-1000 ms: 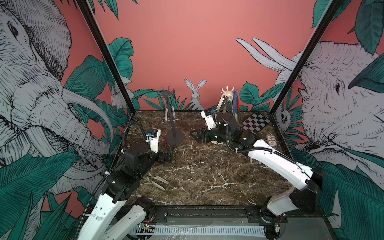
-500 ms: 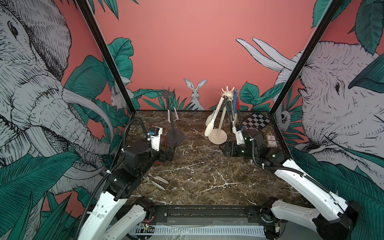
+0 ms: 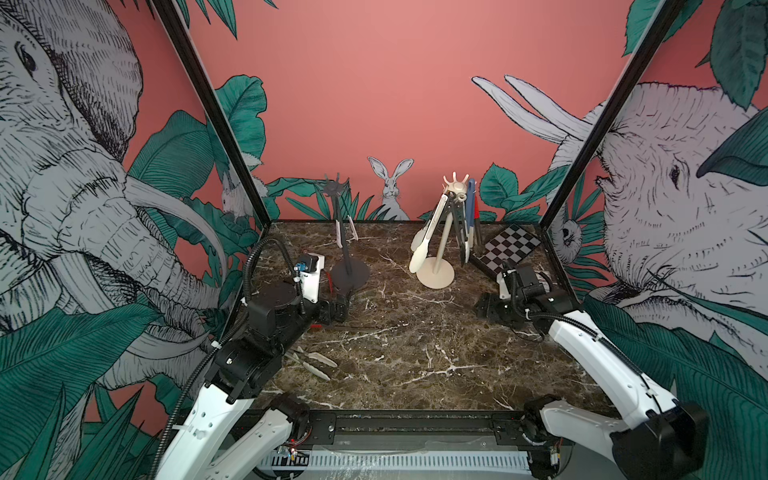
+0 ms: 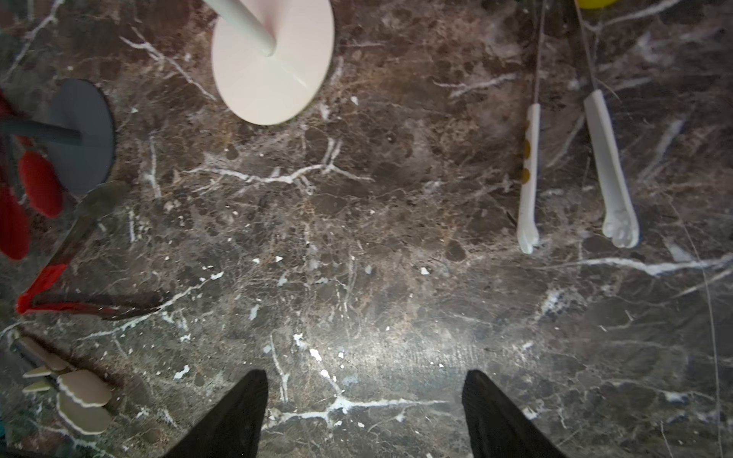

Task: Hang food tongs on kitchen utensil racks
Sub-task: Pick up the food tongs from the center of the board.

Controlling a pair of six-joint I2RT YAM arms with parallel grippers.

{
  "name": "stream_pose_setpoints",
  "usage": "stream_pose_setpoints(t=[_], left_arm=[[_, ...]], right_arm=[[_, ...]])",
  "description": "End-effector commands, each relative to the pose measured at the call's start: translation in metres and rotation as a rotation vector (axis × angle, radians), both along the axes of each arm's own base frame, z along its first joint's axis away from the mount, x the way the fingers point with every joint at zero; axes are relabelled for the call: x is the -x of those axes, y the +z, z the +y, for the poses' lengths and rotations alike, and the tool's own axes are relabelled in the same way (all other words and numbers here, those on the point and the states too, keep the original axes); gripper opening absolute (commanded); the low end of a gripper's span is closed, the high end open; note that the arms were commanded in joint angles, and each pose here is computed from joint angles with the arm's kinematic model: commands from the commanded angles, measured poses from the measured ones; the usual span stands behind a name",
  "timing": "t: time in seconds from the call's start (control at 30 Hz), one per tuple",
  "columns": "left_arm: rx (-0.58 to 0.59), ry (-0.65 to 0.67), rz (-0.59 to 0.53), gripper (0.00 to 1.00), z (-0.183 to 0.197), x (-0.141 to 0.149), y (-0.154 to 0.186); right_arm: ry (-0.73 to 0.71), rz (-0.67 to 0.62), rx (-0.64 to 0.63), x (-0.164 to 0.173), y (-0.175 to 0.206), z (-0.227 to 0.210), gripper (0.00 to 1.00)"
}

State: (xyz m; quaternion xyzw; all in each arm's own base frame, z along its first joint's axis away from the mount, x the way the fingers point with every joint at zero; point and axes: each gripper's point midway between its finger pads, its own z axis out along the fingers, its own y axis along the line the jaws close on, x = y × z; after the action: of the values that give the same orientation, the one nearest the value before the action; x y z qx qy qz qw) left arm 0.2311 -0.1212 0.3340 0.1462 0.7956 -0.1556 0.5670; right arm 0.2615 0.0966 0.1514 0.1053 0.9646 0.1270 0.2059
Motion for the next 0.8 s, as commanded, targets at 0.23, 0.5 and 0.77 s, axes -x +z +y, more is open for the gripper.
stream_pose_setpoints(t=[0.23,0.5,0.77], left_arm=[[0.019,0.000,-0.044,1.00,0.006,0.009,0.021],[0.018,0.002,-0.050,0.99,0.009,0.013,0.023],[0.023,-0.016,-0.070,0.99,0.008,0.016,0.028]], right_arm=[[-0.081,0.187,0.191,0.002,-0.050,-0.060,0.70],[-0.105,0.237,0.217,-0.009,-0.078,-0.082,0.58],[-0.077,0.234,0.192,-0.035,-0.095,-0.084,0.41]])
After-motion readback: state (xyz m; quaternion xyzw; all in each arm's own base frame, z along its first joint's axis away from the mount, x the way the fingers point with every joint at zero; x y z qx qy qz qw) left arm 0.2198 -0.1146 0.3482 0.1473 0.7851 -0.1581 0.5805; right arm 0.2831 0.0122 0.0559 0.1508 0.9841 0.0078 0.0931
